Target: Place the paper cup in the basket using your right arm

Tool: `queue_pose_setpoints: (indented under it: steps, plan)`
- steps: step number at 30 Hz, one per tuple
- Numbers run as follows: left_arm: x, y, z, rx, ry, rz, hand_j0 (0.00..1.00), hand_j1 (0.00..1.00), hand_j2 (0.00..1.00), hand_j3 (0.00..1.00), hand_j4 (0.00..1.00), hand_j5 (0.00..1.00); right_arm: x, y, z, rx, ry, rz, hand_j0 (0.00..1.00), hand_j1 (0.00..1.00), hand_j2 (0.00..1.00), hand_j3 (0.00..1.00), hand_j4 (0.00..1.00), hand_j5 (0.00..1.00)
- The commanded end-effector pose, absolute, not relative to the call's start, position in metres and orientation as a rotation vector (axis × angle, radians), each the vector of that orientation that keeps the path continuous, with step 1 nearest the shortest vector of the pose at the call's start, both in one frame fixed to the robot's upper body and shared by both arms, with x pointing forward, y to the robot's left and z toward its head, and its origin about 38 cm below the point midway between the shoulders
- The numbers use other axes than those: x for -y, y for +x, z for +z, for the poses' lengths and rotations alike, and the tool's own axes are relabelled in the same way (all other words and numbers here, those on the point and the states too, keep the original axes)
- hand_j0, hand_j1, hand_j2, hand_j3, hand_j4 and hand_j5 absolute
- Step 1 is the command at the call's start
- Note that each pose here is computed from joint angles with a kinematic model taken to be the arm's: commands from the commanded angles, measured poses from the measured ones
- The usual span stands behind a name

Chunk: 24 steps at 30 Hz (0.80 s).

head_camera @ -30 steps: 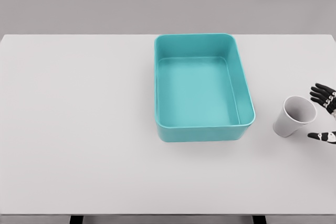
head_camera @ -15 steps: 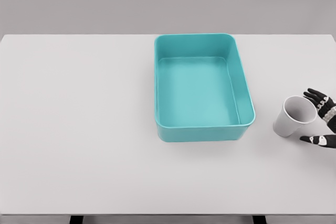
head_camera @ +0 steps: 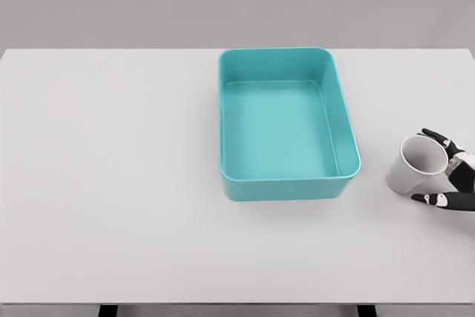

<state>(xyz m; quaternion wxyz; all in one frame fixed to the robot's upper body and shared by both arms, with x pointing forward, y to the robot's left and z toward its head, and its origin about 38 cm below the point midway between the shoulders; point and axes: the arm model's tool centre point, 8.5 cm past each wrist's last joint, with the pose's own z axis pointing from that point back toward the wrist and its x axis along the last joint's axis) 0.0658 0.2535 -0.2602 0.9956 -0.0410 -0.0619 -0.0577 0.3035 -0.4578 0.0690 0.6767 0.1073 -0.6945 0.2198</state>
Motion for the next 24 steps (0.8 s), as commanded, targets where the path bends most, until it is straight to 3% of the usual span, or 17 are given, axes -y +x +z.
queue_pose_setpoints:
  steps: [1,24]
  plan:
    - [-0.253,0.066,-0.26,0.124,-0.082,-0.115,1.0,1.0,1.0,1.0,1.0,1.0,0.456,0.303,0.068,1.565,0.248,0.485,1.0,1.0,1.0,1.0,1.0,1.0]
    - [-0.253,0.066,-0.26,0.124,-0.082,-0.115,1.0,1.0,1.0,1.0,1.0,1.0,0.445,0.31,0.067,1.578,0.273,0.487,1.0,1.0,1.0,1.0,1.0,1.0]
